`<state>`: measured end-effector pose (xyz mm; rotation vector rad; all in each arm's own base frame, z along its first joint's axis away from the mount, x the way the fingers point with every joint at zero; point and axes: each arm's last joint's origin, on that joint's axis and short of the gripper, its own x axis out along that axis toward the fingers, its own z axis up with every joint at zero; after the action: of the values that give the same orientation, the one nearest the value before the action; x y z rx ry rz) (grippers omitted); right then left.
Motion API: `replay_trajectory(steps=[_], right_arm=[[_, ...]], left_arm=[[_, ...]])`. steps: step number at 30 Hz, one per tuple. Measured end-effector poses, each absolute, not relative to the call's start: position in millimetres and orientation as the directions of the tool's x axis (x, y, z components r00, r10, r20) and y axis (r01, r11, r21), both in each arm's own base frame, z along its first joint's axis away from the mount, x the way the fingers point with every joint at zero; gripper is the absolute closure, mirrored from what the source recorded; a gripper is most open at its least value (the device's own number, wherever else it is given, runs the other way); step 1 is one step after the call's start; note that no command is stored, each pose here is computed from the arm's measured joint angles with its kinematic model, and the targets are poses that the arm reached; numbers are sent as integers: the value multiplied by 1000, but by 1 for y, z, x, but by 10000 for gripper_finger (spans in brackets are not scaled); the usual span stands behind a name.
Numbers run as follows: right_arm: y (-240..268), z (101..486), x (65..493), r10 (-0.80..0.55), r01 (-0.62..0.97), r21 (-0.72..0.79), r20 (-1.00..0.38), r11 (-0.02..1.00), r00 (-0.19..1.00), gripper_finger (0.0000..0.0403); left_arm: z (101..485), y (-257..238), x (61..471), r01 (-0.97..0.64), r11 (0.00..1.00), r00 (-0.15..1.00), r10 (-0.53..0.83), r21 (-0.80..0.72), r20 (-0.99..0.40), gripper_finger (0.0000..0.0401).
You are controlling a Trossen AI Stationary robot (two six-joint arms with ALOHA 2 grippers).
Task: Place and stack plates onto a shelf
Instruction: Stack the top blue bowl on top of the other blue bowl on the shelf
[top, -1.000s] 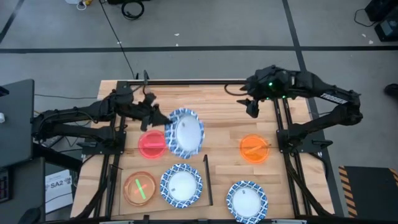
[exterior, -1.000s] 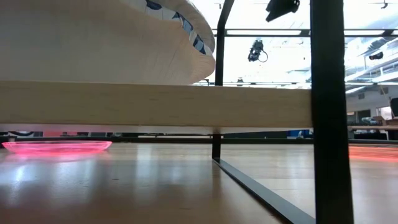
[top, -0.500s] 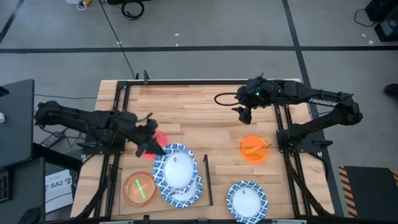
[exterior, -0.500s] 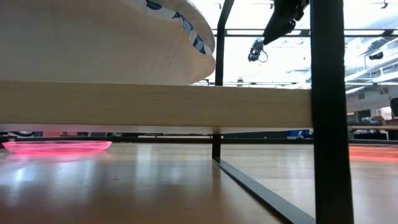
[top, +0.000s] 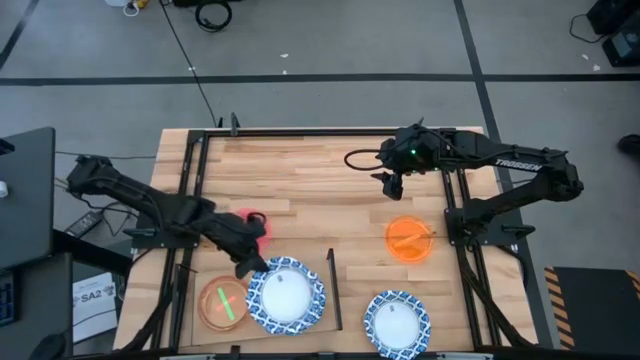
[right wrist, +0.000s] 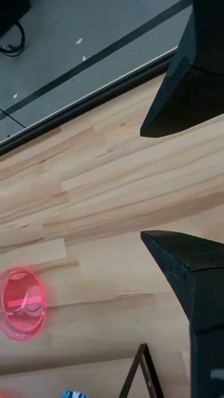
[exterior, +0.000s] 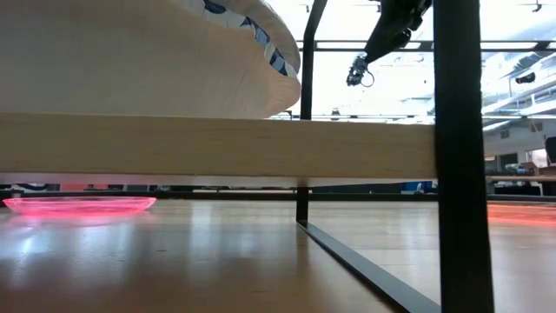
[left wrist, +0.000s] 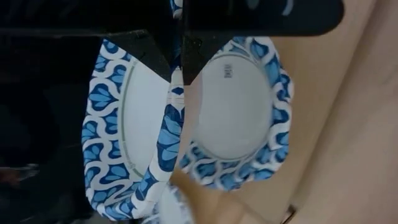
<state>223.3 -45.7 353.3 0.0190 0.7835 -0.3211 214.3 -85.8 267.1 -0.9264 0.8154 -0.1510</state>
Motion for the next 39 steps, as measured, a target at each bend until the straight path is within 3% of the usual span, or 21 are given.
replay_trajectory(steps=[23, 39], right_arm=[[-46, 353, 223, -277, 289, -104, -696, 952, 662, 137], [-46, 353, 223, -277, 289, -104, -696, 952, 662, 137]], left_arm=[[220, -95, 241, -392, 631, 569, -406, -670, -715, 389], [220, -94, 242, -398, 638, 585, -377, -659, -718, 339]])
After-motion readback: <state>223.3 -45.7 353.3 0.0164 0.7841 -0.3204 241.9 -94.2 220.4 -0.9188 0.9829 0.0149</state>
